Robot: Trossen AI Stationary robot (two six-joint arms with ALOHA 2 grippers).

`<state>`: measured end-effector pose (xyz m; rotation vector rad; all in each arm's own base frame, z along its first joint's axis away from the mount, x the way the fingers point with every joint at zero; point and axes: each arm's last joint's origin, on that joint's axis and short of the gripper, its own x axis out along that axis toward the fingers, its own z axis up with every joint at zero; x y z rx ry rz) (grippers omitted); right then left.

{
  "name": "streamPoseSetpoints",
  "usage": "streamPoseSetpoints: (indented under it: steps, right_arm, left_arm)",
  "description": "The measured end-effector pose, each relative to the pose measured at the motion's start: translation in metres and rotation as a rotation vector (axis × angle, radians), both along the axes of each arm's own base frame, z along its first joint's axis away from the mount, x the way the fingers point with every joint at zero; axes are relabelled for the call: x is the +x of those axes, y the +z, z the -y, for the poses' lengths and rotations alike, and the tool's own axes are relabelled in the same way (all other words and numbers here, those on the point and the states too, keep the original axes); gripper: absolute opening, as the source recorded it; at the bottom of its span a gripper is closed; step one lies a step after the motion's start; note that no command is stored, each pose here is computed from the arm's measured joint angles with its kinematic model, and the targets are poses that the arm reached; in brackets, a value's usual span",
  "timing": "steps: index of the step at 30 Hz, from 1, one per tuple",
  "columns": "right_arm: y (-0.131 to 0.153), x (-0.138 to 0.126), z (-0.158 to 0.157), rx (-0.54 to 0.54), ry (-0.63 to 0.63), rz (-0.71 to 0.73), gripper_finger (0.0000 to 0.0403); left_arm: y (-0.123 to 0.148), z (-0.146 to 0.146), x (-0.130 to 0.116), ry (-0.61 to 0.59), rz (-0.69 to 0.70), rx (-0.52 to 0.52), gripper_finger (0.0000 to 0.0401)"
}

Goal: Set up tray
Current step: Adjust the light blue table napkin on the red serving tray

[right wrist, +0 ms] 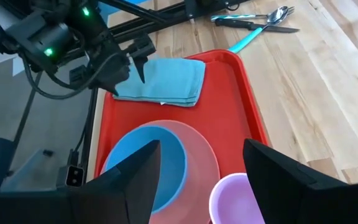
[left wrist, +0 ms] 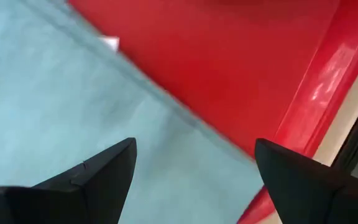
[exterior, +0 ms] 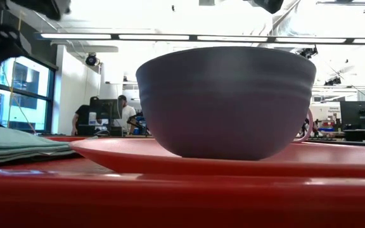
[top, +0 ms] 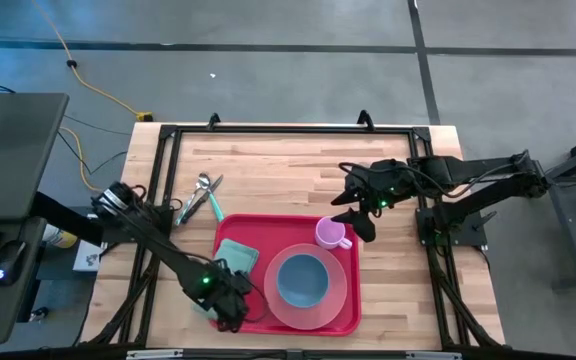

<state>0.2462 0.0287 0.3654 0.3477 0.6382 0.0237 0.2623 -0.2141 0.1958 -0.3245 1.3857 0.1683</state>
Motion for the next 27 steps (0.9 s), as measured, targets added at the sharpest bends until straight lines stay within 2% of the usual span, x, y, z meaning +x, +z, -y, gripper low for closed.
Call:
streamPoseSetpoints:
  steps: [5,14,19,27]
  right_arm:
    - [0.0,0.0,-0.001,0.008,0.026,-0.005,0.0211]
    - [-0.001,-0.001,-0.001,0.01,0.047,-0.012,0.0211]
    - [-0.001,-0.001,-0.001,0.01,0.048,-0.017,0.0211]
    - [-0.001,-0.001,-0.001,0.005,0.048,-0.015,0.0211]
  left_arm:
    - [-0.017,-0.002,0.006,0.007,-0.057,0.02,0.036]
    - [-0.03,0.001,0.007,0.003,-0.116,0.013,0.0357]
    - [-0.036,0.007,0.014,-0.001,-0.082,-0.02,0.0338]
    - [-0.042,0.007,0.015,0.0,-0.085,-0.008,0.0287]
